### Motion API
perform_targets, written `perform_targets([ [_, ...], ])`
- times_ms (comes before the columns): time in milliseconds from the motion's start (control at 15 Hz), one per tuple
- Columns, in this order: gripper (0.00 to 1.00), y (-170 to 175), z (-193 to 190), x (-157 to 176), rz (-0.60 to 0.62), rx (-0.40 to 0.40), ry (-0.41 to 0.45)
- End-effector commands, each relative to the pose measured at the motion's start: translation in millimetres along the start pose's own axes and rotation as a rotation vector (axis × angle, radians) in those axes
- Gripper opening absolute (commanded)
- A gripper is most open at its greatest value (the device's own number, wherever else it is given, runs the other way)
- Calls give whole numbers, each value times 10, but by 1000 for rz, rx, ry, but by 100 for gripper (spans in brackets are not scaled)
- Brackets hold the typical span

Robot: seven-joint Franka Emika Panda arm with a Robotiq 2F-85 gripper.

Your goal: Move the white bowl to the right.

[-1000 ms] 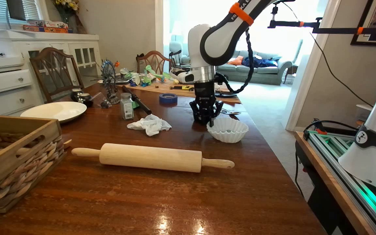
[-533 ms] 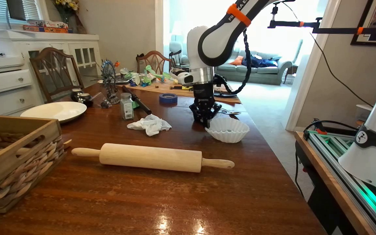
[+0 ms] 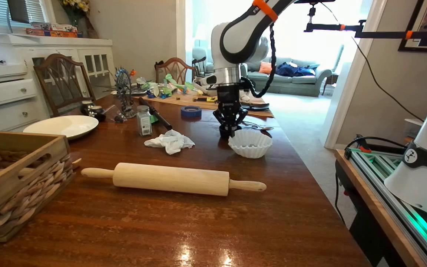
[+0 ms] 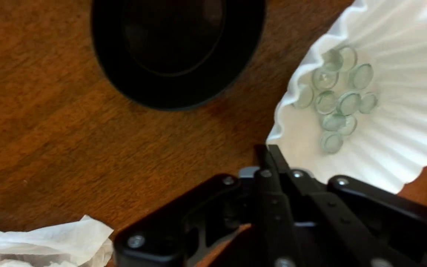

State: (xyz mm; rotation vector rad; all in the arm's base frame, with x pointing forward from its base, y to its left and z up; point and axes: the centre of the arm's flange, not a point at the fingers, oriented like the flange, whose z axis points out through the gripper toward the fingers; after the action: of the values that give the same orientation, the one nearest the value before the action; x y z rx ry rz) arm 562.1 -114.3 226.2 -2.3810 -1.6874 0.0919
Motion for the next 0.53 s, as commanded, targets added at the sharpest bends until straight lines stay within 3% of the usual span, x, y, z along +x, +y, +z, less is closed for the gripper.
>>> perform_targets([
  [0,0,195,-189,-89,55,53,87],
  [200,0,291,-253,-75,111,102,137],
  [467,0,462,-236,49,308,138,198],
])
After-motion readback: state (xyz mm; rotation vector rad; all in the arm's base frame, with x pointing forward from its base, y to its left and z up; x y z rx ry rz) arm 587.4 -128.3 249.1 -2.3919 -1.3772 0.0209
